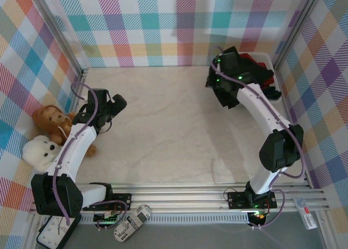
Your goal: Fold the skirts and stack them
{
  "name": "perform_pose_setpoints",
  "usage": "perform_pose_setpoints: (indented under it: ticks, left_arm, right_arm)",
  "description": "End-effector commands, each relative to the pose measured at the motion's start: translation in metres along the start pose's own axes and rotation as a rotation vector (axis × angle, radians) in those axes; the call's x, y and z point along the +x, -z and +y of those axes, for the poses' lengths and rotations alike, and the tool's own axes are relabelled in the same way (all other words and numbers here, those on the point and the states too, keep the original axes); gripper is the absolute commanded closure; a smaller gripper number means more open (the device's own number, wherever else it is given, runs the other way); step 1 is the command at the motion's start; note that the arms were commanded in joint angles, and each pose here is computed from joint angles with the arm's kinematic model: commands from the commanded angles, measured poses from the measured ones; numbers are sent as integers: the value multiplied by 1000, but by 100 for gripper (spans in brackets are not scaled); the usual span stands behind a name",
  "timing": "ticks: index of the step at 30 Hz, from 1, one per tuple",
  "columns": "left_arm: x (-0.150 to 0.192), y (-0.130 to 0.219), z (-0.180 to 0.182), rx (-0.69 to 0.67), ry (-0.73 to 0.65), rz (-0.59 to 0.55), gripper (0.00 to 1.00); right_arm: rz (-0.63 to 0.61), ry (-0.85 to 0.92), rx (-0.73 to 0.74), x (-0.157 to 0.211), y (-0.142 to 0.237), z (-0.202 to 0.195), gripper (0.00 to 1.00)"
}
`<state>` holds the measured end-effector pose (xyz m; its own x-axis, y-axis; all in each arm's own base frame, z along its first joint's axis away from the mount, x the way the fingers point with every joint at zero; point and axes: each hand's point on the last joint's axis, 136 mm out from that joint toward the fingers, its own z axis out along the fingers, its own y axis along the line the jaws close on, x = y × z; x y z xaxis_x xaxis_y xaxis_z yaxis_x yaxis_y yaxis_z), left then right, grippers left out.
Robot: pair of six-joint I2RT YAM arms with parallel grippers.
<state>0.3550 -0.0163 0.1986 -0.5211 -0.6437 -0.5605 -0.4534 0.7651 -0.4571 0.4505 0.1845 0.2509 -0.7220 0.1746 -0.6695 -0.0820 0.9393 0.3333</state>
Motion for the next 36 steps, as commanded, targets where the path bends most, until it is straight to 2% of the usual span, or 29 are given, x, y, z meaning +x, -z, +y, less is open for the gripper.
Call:
perform_pose_setpoints:
  ticks: [1, 5, 6, 7, 9, 12, 17, 21, 26, 28, 32, 36]
  left_arm:
    - [-5, 15, -16, 72, 15, 14, 0]
    - [7, 14, -17, 91, 10, 67, 0]
    - [11, 13, -15, 89, 10, 83, 0]
    - [14, 11, -14, 86, 13, 92, 0]
    - [20, 7, -10, 77, 21, 114, 0]
    - [28, 0, -7, 63, 30, 145, 0]
    - [43, -19, -11, 68, 47, 216, 0]
    - [63, -33, -17, 59, 33, 290, 0]
    - [96, -46, -24, 25, -28, 384, 0]
    - [108, -50, -23, 11, -36, 418, 0]
    - [130, -58, -32, 40, -25, 492, 0]
    - [149, -67, -44, 80, -1, 564, 0]
  right_arm:
    - [29, -28, -166, 23, -17, 59, 100]
    - [135, 22, -257, 73, -41, 111, 100]
    - [169, 37, -281, 86, -46, 122, 99]
    - [196, 42, -295, 95, -49, 129, 93]
    - [228, 47, -310, 106, -52, 135, 74]
    - [180, 60, -330, 98, -39, 135, 38]
    - [47, 110, -286, 85, -4, 108, 0]
    - [19, -12, -117, 97, 8, 43, 1]
    - [124, -255, 1, 142, 15, -36, 1]
    - [137, -321, 18, 158, 17, -51, 1]
    - [187, -399, 2, 181, 11, -54, 0]
    - [187, -470, 4, 185, -4, -55, 3]
